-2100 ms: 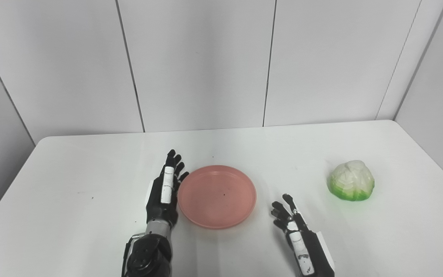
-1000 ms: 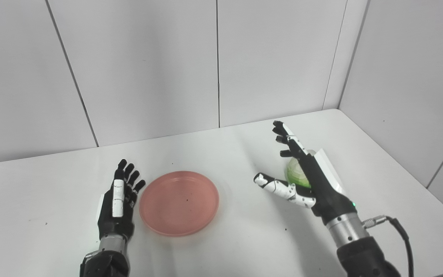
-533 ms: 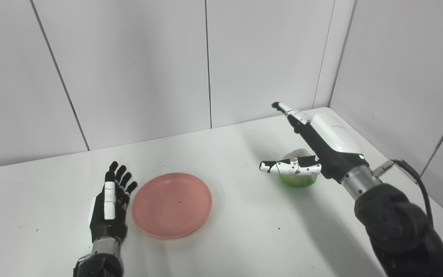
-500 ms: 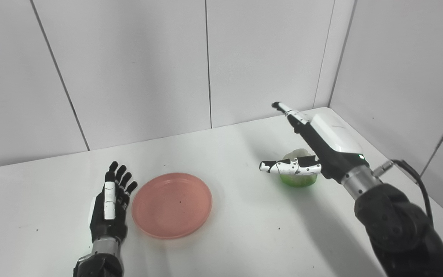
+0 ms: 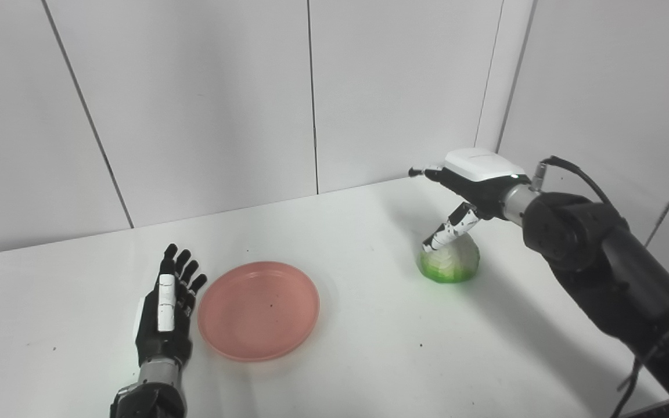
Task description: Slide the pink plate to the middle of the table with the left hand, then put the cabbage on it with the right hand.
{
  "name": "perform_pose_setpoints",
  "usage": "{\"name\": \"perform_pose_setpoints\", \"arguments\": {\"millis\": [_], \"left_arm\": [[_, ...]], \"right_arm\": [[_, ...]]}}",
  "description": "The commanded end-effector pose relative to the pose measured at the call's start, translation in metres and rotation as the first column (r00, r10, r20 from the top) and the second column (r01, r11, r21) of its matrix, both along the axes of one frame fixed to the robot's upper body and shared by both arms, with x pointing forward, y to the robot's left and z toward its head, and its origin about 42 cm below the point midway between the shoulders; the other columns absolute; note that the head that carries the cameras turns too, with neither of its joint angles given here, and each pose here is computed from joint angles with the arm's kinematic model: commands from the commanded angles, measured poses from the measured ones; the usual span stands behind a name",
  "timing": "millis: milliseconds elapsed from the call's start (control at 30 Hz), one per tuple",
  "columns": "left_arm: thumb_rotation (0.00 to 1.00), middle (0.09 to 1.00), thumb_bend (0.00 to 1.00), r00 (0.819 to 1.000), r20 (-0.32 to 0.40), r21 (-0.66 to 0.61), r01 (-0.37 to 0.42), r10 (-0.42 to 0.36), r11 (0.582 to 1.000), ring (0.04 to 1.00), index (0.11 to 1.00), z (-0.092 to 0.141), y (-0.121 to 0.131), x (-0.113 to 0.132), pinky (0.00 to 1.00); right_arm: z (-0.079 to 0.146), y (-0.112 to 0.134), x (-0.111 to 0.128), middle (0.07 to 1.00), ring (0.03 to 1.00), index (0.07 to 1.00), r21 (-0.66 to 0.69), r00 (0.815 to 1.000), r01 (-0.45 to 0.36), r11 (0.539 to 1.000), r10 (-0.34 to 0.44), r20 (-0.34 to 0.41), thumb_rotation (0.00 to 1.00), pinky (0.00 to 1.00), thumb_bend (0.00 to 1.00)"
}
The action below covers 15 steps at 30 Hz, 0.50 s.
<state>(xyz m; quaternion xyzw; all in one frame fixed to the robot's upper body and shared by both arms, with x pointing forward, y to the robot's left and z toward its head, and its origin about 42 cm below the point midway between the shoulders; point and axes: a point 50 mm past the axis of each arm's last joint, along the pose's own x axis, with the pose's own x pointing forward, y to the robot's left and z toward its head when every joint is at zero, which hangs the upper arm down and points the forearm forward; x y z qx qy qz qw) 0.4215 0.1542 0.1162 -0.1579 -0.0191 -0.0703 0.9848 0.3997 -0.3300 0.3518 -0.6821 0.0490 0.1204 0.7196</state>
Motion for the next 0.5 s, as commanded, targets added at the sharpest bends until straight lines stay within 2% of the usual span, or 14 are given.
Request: {"name": "perform_pose_setpoints", "arguments": {"millis": [0,233,333,467], "left_arm": [[0.83,0.965,0.93,1.0,-0.024,-0.003,0.009,-0.009,1.0,0.956,0.961,-0.005,-0.001,-0.003,0.91],[0.83,0.964,0.93,1.0,-0.028,-0.002,0.012,-0.012,1.0,0.956,0.964,-0.005,-0.002,-0.004,0.92],[0.84,0.961,0.94,1.0,-0.026,0.002,0.012,-0.012,1.0,0.953,0.96,-0.005,-0.002,-0.005,0.91],[0.83,0.957,0.94,1.0,-0.029,-0.004,0.005,-0.005,1.0,0.95,0.955,-0.006,-0.001,-0.006,0.9]], "right_arm": [[0.03,-0.006,0.008,0.912,0.85,0.869,-0.062,0.999,-0.008,0.998,0.011,0.051,0.25,0.64,1.0],[0.023,-0.003,0.03,0.9,0.844,0.881,-0.095,0.999,0.012,0.995,-0.016,-0.04,0.2,0.64,1.0],[0.02,-0.002,0.034,0.917,0.876,0.887,-0.115,0.997,0.02,0.993,-0.028,-0.066,0.23,0.69,1.0],[0.017,-0.002,0.044,0.94,0.887,0.892,-0.129,0.985,0.045,0.991,-0.066,-0.159,0.23,0.72,1.0]]}}
